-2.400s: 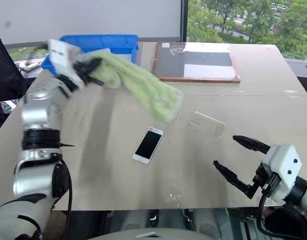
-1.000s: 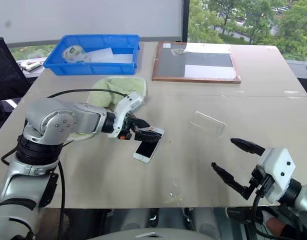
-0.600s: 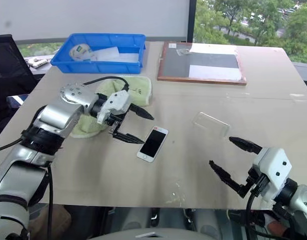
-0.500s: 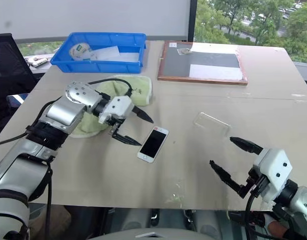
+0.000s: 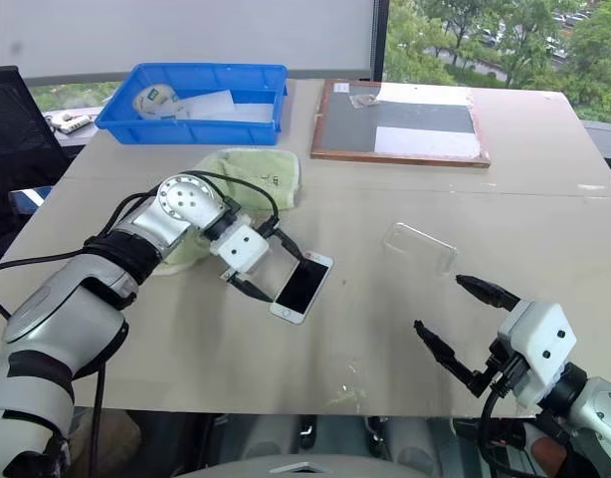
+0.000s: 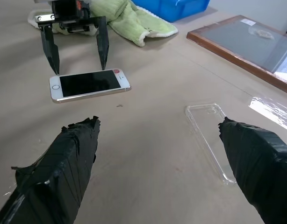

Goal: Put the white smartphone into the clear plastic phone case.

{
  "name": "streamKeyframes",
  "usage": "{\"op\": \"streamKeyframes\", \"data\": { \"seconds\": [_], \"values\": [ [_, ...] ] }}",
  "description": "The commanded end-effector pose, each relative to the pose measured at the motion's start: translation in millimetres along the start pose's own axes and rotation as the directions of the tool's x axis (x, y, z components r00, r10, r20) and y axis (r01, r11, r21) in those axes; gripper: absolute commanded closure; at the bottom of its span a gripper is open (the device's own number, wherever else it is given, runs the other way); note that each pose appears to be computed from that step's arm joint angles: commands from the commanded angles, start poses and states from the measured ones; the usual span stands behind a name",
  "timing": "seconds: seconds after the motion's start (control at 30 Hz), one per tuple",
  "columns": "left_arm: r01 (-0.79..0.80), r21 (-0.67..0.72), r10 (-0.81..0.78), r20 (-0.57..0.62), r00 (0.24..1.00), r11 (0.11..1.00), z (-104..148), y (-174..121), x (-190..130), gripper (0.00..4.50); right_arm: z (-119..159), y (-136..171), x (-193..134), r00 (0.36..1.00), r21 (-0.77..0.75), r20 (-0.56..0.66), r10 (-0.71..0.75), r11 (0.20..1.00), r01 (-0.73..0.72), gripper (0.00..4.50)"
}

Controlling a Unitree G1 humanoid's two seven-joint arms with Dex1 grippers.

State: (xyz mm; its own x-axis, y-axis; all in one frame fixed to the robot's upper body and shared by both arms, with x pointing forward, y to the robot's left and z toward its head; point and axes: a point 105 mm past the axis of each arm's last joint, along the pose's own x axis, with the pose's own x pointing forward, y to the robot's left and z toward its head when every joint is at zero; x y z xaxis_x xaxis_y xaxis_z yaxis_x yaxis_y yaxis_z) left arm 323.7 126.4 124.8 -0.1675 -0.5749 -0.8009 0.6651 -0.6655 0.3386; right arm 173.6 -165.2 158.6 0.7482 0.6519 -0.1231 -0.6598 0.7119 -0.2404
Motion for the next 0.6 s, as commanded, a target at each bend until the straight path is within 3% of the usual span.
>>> {"op": "streamKeyframes", "data": {
  "seconds": [0.03,0.3,0.6],
  "values": [
    [0.006,0.082,-0.003,-0.032,0.999,0.997,6.0,10.0,-6.6,0.08,9.7,3.4,1.5,0.999,-0.032,0.033,0.007,0.999,-0.006,0.0],
    [-0.015,0.121,0.006,0.076,0.997,0.993,26.4,18.8,10.1,0.08,10.1,3.9,2.4,0.999,-0.035,0.033,0.008,0.999,-0.007,0.0],
    [-0.016,0.113,0.003,0.114,0.994,0.993,35.8,21.2,12.2,0.08,10.9,5.2,0.1,1.0,-0.033,0.025,0.008,0.999,-0.007,0.0]
  ]
}}
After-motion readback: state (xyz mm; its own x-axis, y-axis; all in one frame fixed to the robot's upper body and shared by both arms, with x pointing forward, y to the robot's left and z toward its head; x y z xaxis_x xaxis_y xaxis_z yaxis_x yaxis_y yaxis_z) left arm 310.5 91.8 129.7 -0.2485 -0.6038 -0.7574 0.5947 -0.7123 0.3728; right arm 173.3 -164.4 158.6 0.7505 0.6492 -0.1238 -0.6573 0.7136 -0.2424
